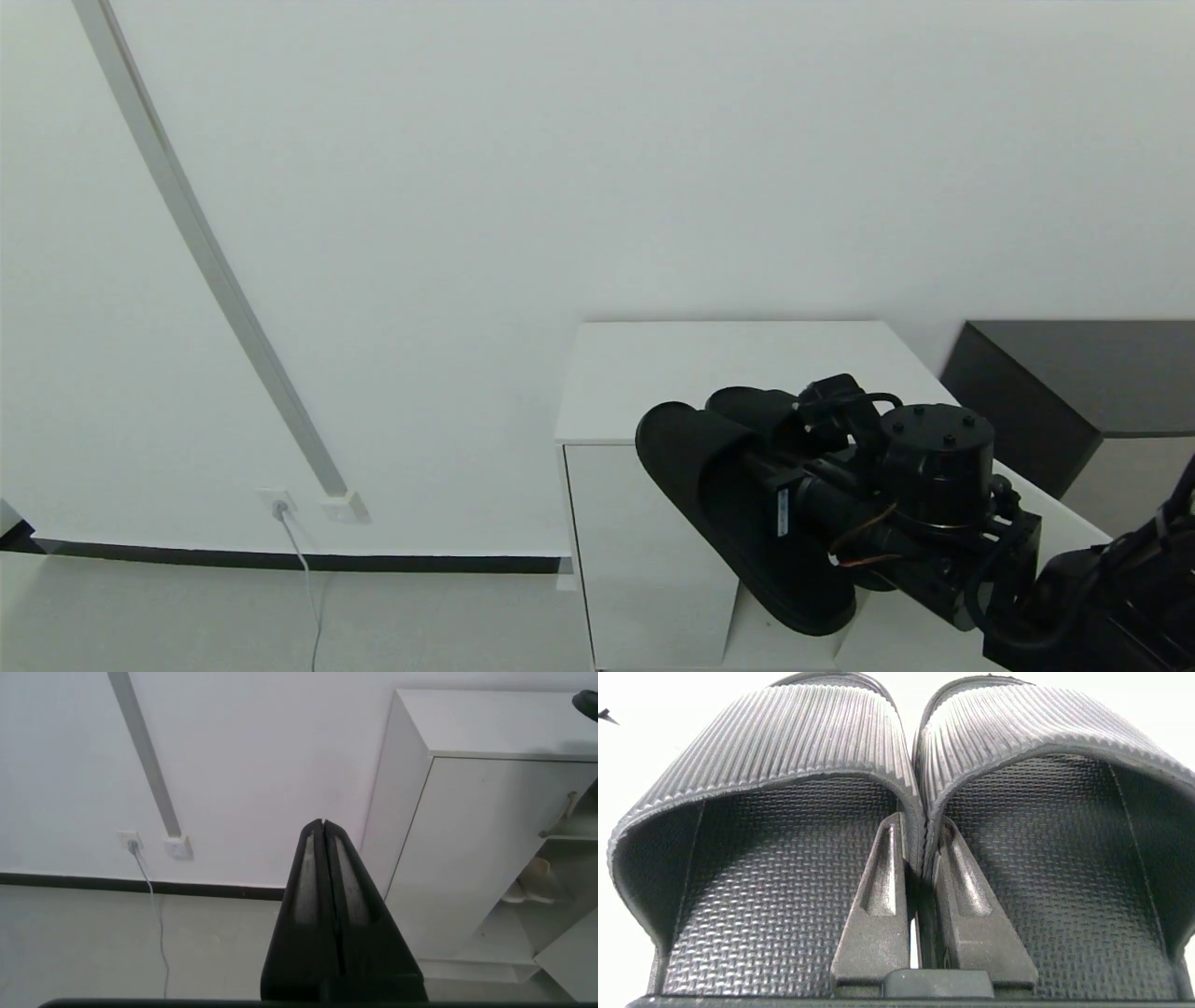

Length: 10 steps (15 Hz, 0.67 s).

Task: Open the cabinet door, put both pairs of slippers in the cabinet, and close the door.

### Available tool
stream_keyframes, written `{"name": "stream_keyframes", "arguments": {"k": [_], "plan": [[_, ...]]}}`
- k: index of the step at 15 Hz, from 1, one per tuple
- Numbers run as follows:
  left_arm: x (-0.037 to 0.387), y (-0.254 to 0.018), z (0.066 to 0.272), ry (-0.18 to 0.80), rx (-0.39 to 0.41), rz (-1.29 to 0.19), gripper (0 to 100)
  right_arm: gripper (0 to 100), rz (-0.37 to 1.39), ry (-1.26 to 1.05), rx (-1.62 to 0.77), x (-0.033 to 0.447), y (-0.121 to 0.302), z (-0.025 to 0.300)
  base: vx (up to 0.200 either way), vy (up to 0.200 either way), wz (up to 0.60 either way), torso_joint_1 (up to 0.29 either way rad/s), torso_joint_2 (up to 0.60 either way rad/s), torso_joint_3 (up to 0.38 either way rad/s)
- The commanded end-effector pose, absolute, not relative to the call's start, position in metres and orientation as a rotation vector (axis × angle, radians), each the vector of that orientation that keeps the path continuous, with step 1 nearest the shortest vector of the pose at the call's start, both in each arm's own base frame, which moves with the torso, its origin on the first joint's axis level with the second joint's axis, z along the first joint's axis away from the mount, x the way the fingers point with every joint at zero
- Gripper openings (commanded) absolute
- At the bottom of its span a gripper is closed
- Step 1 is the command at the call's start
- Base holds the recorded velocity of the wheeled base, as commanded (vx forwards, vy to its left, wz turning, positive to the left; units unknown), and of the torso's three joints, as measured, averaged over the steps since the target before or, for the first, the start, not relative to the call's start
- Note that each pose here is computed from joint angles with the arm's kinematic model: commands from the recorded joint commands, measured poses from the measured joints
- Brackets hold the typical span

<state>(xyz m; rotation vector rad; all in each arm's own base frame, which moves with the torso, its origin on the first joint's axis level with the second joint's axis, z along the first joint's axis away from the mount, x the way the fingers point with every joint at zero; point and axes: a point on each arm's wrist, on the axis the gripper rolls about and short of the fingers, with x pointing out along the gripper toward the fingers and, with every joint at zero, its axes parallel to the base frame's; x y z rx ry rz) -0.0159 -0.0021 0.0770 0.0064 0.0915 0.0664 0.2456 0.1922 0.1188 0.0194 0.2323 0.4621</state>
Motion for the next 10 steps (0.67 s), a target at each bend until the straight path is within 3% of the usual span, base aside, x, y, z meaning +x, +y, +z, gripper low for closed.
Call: {"name": "stream_keyframes", "arguments": {"k": [1, 10], "plan": [[-0.0158, -0.0021, 0.0769, 0.094, 0.007, 0.065, 0, 0, 0.462, 0.233, 0.018, 0.2456, 0.1926, 0.1182, 0.000, -0.200, 0.00, 0.007, 0.00, -0.002], [-0.0158, -0.0021, 0.0769, 0.094, 0.007, 0.065, 0, 0, 0.466, 0.239, 0.014, 0.2437, 0.1941, 0.1167, 0.000, -0.200, 0.00, 0.002, 0.00, 0.003]]}}
